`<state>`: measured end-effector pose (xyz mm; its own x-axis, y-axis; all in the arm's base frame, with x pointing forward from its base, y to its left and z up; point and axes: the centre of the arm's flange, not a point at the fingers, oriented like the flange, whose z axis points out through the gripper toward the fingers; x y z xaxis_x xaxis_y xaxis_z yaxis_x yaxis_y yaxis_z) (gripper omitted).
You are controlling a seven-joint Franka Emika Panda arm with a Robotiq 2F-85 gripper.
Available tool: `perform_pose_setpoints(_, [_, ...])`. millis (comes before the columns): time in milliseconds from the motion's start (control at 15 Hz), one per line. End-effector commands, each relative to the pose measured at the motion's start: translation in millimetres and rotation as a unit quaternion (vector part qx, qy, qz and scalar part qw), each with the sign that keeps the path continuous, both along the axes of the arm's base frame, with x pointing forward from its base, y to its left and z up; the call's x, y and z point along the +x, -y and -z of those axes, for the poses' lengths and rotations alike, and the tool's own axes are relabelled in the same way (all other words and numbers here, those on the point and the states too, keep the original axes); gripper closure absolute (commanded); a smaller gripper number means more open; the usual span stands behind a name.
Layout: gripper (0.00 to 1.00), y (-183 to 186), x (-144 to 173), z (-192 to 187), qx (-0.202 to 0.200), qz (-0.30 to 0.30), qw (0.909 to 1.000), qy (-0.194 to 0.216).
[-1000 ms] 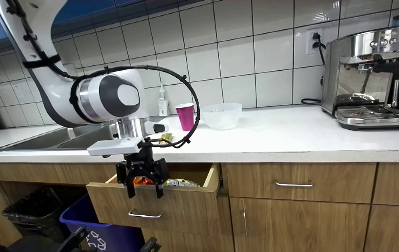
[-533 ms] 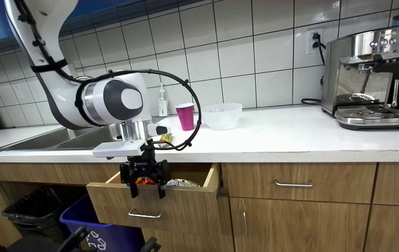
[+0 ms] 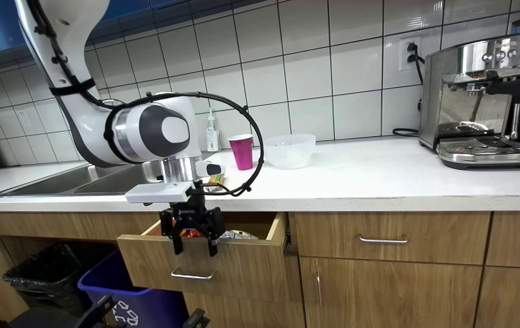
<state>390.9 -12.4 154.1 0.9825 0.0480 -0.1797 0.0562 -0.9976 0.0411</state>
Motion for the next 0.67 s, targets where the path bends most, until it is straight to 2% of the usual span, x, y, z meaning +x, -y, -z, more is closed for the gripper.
perform_pose_setpoints(0, [0.00,0,28,-3,0.005,-0.001,0.9999,0.014])
perform_pose_setpoints(600, [0.00,-1,63,3,0.008,-0.011,0.9995,0.029])
